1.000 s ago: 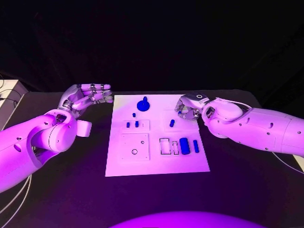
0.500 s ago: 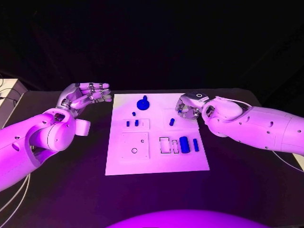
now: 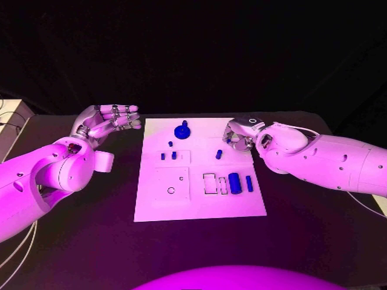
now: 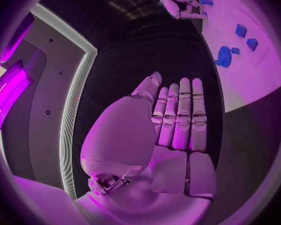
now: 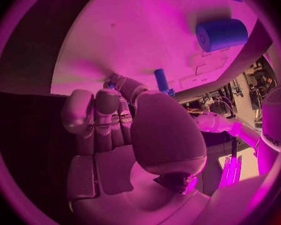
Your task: Assemble the parts on the task board
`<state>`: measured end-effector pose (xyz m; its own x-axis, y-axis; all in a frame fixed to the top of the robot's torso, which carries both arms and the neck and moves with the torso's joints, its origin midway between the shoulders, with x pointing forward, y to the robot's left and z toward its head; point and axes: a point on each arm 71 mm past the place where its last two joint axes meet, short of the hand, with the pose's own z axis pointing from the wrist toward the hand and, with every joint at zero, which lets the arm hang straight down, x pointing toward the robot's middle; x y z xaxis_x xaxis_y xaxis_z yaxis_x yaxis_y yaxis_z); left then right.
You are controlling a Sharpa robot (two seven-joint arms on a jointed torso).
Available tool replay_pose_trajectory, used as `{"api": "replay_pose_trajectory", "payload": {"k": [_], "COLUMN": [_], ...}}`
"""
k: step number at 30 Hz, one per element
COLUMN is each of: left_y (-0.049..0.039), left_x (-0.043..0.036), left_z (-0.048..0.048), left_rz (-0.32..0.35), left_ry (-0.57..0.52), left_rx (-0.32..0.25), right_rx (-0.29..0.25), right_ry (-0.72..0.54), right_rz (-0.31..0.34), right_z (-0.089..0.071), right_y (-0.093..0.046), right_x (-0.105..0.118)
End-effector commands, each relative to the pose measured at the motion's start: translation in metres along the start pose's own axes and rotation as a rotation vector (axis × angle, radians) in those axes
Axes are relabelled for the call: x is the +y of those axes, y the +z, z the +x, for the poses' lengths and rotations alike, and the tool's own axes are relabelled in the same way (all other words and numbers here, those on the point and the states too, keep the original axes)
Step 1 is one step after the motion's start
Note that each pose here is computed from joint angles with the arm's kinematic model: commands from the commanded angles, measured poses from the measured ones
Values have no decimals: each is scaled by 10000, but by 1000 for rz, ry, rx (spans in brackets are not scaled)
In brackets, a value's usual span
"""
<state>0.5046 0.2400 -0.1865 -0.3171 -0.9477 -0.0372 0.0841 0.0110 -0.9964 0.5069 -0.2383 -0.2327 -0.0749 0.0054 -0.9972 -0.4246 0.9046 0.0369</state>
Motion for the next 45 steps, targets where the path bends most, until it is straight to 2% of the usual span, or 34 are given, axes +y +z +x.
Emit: {"api": "replay_pose_trajectory", "payload": {"k": [1,12,25,35,39,45], "left_y": [-1,1,10,24,30,34], "left_x": [-5,3,16,22,23,22], "left_z": [11,7,-3,28,47,59], "left_rz": [2,1,-2,-5,-6,-6], "left_ry": [-2,-25,-28,-32,-33,-33], "left_rx": [3,23,22,27,30,28], "right_rx": [-60,-135,-164,-118,-83,-44], "right_ry": [-13,19,84,151,148,129], "right_rz": [4,-5,-32,-133,-193,-243], "right_z": [-36,-156,-428,-469,-418,-310], "right_y": [-21,-83,-167,-169,-126,-47], "right_x": [-19,-3,121,584,861,1138]}}
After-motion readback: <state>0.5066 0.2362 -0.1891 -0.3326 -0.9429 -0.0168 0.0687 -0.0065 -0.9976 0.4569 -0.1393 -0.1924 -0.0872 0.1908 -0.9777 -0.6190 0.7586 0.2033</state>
